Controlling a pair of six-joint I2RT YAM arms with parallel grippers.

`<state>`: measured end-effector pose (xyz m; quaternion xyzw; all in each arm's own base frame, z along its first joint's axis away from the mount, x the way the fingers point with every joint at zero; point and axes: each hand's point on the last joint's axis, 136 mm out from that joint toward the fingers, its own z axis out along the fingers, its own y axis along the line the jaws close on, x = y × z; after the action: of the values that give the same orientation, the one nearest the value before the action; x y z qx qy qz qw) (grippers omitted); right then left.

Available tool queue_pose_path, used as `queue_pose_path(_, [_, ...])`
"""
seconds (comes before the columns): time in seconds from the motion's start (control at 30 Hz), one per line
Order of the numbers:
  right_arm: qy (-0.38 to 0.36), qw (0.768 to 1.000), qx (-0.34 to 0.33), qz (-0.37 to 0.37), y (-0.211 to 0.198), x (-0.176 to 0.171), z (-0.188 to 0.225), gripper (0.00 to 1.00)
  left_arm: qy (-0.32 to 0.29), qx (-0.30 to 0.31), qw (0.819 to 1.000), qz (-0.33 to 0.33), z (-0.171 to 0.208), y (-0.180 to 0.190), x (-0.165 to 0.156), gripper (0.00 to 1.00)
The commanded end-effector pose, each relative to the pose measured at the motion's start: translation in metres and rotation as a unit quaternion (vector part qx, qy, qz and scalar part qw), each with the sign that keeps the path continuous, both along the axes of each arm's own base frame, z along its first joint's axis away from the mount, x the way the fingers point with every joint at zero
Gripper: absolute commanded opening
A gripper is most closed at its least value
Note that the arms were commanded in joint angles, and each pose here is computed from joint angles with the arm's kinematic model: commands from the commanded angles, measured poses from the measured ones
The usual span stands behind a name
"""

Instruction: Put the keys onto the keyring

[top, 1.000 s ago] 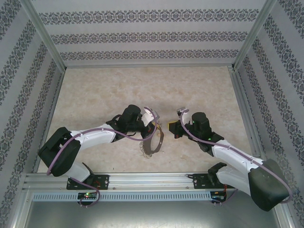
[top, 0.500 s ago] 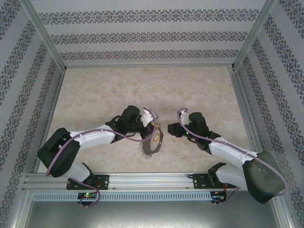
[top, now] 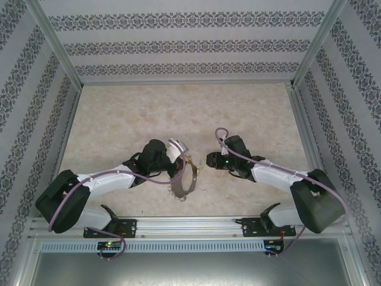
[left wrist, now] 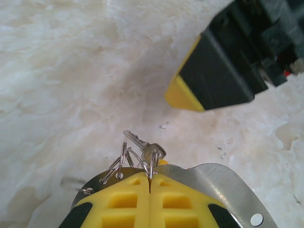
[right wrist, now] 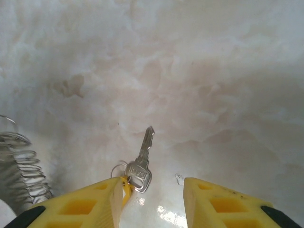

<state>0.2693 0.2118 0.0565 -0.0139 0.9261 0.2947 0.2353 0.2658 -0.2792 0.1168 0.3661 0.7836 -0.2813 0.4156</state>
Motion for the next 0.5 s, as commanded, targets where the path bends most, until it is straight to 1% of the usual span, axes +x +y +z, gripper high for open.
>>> queue_pose_path(0.0, [0.016,1.000,-0.020,0.010,0.009,-0.001,-0.004,0.39,-0.037,-0.023,0.999,0.025,0.021,0.007,0.011,0.00])
queue_pose_path(0.13, [0.006,0.998,-0.046,0.048,0.020,-0.003,-0.008,0.39,-0.045,-0.022,0.998,0.041,0.021,0.015,0.013,0.00])
queue_pose_path(0.33, [-0.031,0.990,-0.070,0.118,0.039,-0.004,-0.008,0.35,-0.047,-0.026,0.997,0.054,0.022,0.023,0.014,0.00])
queue_pose_path(0.47, [-0.039,0.986,-0.085,0.138,0.045,-0.003,-0.011,0.35,-0.050,-0.028,0.997,0.058,0.024,0.026,0.015,0.00])
